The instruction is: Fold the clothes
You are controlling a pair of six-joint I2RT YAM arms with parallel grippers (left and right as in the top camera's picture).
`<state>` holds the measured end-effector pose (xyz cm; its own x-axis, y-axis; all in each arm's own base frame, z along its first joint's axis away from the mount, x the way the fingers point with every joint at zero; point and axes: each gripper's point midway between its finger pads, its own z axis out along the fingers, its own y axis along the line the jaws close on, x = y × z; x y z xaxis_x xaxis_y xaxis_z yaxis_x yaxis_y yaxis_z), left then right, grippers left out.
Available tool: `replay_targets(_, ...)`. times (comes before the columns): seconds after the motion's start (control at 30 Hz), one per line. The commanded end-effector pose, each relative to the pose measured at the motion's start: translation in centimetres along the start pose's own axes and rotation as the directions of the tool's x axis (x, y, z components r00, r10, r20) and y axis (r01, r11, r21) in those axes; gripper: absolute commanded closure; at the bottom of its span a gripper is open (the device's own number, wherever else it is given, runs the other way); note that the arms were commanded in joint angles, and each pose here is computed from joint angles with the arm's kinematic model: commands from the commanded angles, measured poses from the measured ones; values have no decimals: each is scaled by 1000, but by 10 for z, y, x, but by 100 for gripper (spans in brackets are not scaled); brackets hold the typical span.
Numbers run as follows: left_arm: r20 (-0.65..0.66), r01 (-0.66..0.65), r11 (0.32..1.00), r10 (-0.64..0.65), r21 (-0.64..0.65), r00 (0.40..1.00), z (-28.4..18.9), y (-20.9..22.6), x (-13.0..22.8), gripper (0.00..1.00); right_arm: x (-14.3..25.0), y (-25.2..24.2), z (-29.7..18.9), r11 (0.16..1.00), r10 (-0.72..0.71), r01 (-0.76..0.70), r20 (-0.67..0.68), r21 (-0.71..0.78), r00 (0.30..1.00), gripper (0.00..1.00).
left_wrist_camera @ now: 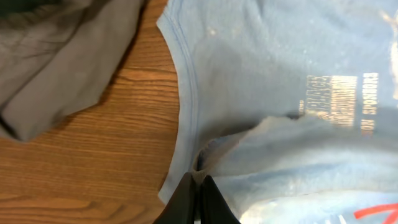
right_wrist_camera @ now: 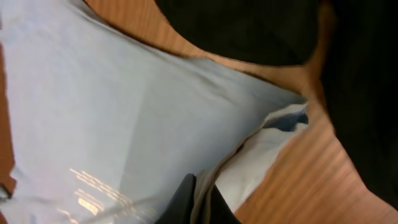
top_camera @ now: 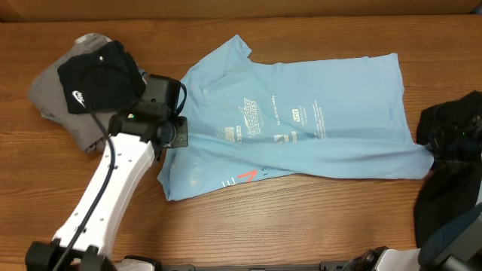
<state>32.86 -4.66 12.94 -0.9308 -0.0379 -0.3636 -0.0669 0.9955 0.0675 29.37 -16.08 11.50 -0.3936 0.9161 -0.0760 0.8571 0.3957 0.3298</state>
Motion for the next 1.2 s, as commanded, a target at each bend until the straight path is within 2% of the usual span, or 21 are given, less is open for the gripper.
replay_targets(0.0, -34, -26, 1000, 26, -8, 999, 12, 0, 4, 96, -9, 15, -5, 999, 20, -18, 44, -34, 999, 95)
replay_targets(0.3, 30, -19, 1000, 19, 6, 999, 17, -5, -13, 90, -30, 36, -5, 994, 49, -35, 132, -101, 990, 94)
replay_targets(0.7, 81, -11, 1000, 10, 20, 997, 17, -8, -26, 81, -22, 34, 29, 998, 38, -35, 61, -47, 997, 92)
replay_targets(0.87, 35, -18, 1000, 17, 8, 999, 18, -5, -15, 59, -21, 32, 36, 999, 41, -39, 46, -35, 998, 93)
replay_targets(0.9, 24, -20, 1000, 19, 6, 1000, 19, -5, -12, 53, -22, 33, 35, 999, 39, -37, 50, -38, 998, 91)
replay_targets(1.03, -45, -31, 1000, 31, -1, 999, 28, -3, 7, 43, -24, 41, 34, 996, -45, 49, 54, -75, 998, 46)
replay_targets(1.1, -93, -38, 999, 37, -7, 995, 34, -1, 22, 41, -21, 45, 32, 991, -72, 76, 34, -111, 997, 37)
replay_targets(1.17, -151, -44, 999, 45, 6, 988, 40, -2, 40, 40, -20, 44, 28, 990, -63, 65, 18, -122, 998, 34)
